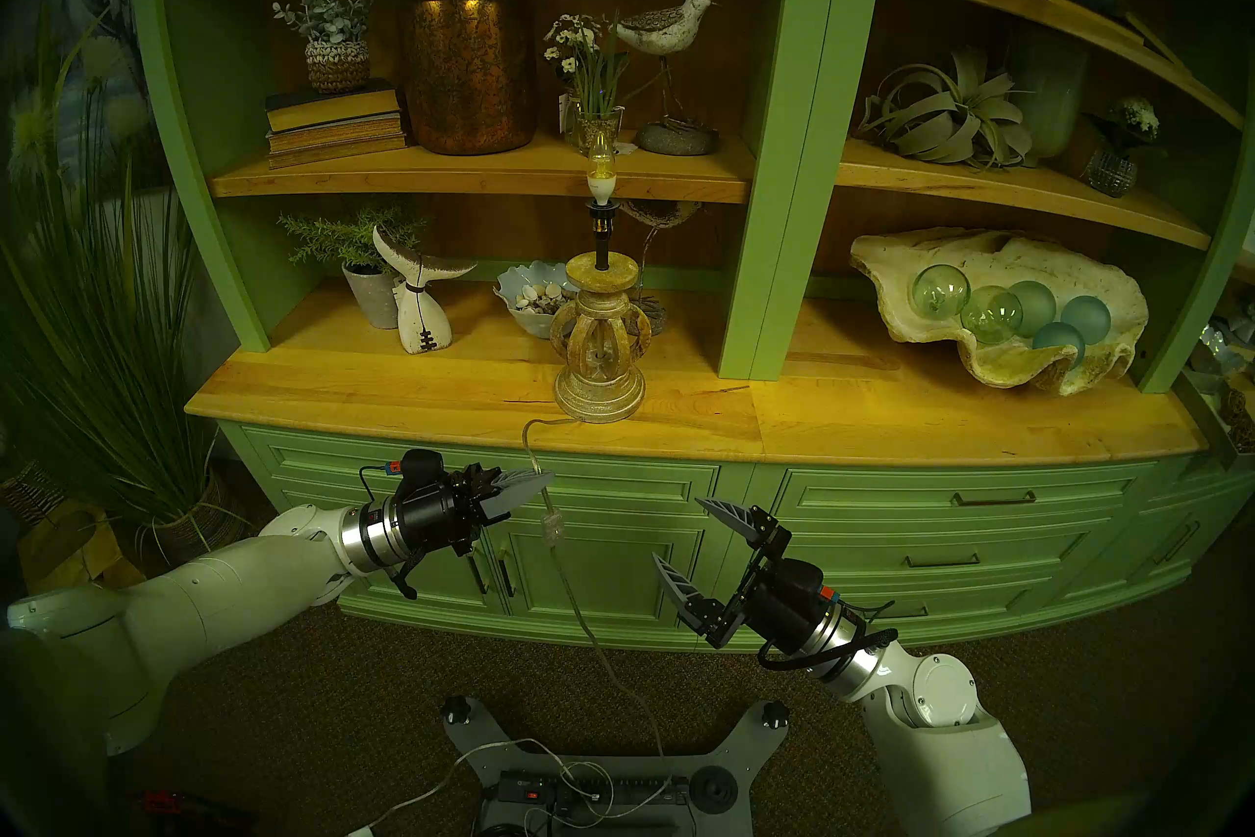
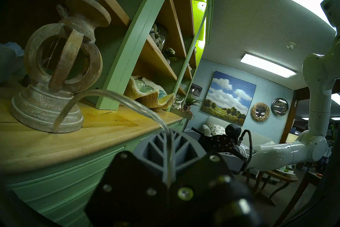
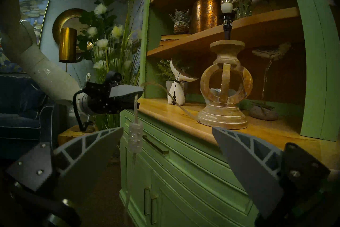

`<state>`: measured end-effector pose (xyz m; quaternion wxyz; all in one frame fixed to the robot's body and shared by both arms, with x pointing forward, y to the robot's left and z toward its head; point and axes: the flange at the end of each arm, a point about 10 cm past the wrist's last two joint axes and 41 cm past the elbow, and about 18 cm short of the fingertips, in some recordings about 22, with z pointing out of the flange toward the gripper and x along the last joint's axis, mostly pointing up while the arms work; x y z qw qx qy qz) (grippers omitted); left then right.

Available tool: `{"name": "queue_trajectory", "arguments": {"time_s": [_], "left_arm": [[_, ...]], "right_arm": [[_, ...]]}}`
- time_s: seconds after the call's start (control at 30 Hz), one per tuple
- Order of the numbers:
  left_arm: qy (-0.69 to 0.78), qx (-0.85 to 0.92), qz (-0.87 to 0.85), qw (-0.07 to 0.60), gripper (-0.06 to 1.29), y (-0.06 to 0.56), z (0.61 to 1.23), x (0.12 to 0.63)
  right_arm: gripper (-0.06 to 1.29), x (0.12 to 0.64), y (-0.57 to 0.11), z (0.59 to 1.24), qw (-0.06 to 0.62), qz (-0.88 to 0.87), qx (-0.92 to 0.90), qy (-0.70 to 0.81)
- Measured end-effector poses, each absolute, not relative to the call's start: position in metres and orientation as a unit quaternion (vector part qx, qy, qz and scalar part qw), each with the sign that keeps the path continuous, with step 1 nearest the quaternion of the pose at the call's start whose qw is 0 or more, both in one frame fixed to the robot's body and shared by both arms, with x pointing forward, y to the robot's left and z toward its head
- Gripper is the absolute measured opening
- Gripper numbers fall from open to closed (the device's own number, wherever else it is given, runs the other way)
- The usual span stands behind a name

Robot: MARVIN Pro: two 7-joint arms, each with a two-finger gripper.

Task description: Grab cable and switch light on

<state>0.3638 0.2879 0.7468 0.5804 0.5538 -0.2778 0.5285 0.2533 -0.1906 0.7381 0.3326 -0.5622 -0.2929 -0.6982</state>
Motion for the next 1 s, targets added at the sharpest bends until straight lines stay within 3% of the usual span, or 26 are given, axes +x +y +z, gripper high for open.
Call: {"name": "queue_trajectory", "arguments": {"time_s": [0.47,1.0], "left_arm": [[-0.278,0.554,0.528,0.58,-0.02,0.288,0.747,0.364],[-0.278,0.554,0.528,0.58,-0.02,0.288,0.747,0.364]], "right_arm": [[1.26,0.282,-0.114,0.729,0.416,-0.648,-0.572,-0.281],[1.26,0.307,-0.098,0.711,0.48,-0.573,-0.594,-0.297]]}}
